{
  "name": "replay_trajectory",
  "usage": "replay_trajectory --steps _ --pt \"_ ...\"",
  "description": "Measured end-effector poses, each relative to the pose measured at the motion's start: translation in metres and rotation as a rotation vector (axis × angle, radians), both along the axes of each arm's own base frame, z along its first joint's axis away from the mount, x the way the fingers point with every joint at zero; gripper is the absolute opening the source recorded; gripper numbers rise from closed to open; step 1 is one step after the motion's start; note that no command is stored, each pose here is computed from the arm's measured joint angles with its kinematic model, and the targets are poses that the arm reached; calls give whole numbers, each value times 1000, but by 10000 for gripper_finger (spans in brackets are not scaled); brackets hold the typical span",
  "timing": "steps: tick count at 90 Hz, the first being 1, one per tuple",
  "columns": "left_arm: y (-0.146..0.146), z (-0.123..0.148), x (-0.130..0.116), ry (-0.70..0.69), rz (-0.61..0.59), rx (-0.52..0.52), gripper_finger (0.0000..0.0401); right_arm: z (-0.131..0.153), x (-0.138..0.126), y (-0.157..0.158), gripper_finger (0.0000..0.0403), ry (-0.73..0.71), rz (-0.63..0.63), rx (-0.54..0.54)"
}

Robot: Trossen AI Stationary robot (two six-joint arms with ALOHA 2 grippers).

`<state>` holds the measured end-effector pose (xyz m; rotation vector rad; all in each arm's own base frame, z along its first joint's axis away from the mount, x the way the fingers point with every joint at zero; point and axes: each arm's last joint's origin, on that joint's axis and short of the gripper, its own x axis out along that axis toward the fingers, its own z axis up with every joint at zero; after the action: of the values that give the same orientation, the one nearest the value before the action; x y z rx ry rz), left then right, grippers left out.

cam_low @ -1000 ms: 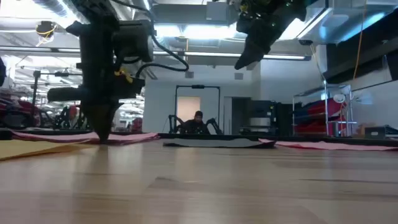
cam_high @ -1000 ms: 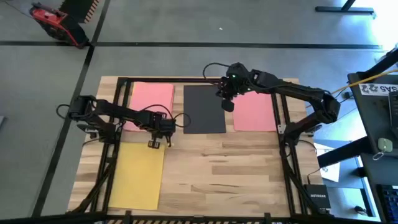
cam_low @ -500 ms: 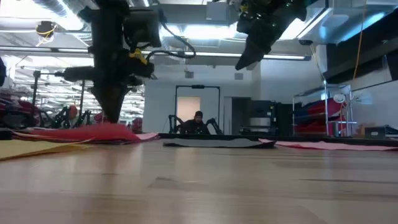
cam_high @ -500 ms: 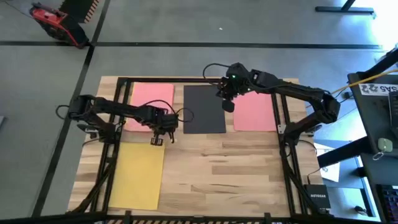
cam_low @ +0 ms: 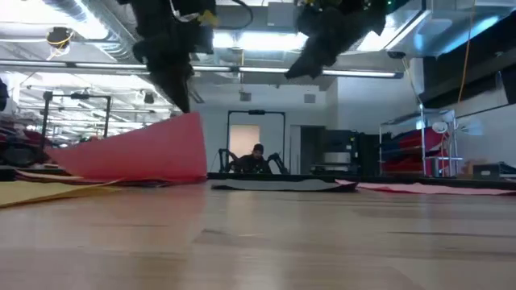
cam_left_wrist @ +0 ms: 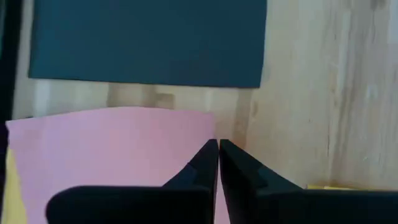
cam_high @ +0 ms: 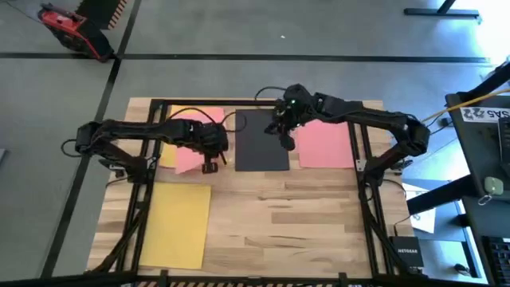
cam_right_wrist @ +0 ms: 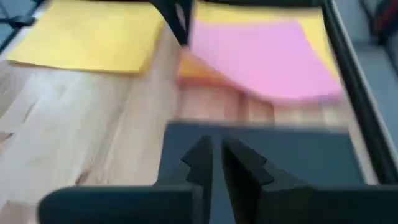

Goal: Organize paper
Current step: Stack the pink paper on top of the other pink paper

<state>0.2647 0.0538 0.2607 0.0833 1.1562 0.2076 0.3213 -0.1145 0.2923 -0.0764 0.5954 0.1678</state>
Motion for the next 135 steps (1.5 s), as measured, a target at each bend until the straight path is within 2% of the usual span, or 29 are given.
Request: replay_trajectory --steps 10,20,48,62,77,88,108,119,128,135 --pt "3 3 1 -18 4 -18 0 -7 21 12 66 -73 69 -66" --pt "6 5 -1 -9 15 -20 0 -19 38 20 87 -101 103 -78" --pt "14 14 -7 -13 69 -29 0 -85 66 35 109 77 169 -119" --pt "17 34 -18 -156 165 -71 0 -107 77 53 122 133 156 -176" --pt "16 58 -38 -375 241 -74 0 -111 86 73 129 112 108 -263" --pt "14 66 -51 -469 273 -89 0 -111 93 84 129 67 71 -280" --pt "6 74 -73 -636 262 -144 0 -124 102 100 129 67 1 -264" --pt "1 73 -85 -683 249 -197 0 -131 114 109 128 77 -42 -278" --pt "-2 75 -94 -714 237 -205 0 -135 127 112 128 90 -77 -251" --pt "-4 79 -100 -738 229 -200 0 -139 137 111 128 124 -126 -278"
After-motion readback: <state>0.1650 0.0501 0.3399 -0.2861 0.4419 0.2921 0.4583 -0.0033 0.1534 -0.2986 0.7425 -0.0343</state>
